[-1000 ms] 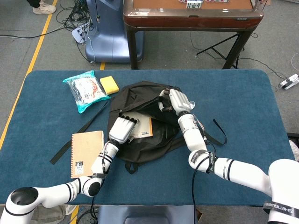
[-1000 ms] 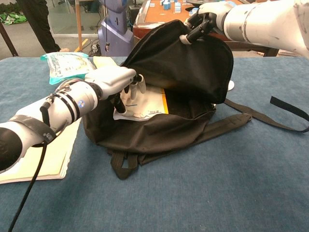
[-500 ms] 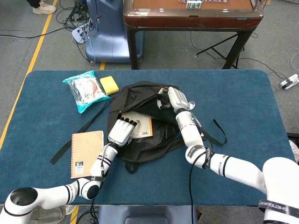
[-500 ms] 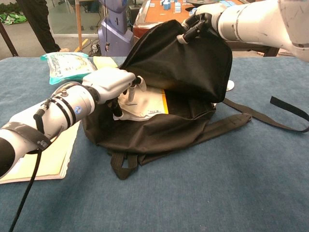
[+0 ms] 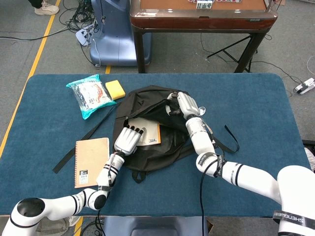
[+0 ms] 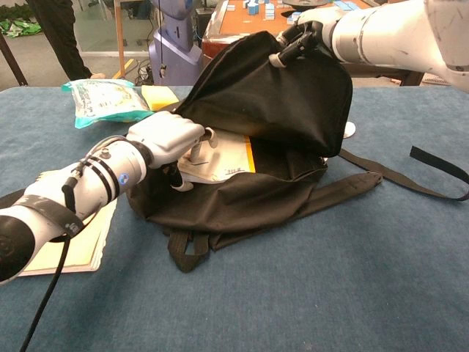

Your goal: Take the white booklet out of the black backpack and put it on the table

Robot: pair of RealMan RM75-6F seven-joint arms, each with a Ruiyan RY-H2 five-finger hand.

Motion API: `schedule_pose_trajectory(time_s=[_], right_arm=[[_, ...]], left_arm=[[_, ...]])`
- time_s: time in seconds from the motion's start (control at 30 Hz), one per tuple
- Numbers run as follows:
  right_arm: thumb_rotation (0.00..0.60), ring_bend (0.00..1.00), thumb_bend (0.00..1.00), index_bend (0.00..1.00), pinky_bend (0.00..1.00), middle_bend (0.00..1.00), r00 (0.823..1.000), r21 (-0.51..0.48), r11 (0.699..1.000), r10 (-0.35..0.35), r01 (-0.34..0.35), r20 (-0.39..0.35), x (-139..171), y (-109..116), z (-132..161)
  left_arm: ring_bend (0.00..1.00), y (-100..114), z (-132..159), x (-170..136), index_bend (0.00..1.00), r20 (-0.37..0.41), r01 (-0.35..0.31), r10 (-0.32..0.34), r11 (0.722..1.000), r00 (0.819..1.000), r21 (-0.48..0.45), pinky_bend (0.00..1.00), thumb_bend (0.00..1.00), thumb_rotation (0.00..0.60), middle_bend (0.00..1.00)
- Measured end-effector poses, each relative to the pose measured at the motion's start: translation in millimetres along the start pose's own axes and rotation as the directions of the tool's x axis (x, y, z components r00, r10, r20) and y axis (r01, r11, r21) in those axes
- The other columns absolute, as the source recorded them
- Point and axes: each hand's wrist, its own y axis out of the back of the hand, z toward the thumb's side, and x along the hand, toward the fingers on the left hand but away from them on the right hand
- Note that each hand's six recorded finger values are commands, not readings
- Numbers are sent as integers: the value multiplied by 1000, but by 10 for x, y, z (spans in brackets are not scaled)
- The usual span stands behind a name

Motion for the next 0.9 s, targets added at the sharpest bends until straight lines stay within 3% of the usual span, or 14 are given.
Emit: schedule_pose_trajectory(time_s=[0.63,0.9], right_arm=[[600,106,451,594,7,267,1000,-28,999,20,-20,2,7,-60,-11],[600,106,449,594,7,267,1000,-46,999,26,-26,-5,5,-74,19]], left_arm=[[341,-1,-27,109,257,-40,-26,30,994,999,109,338,220,600,396],[361,18,-22,150,339,-47,-51,57,991,997,126,374,222,600,402]])
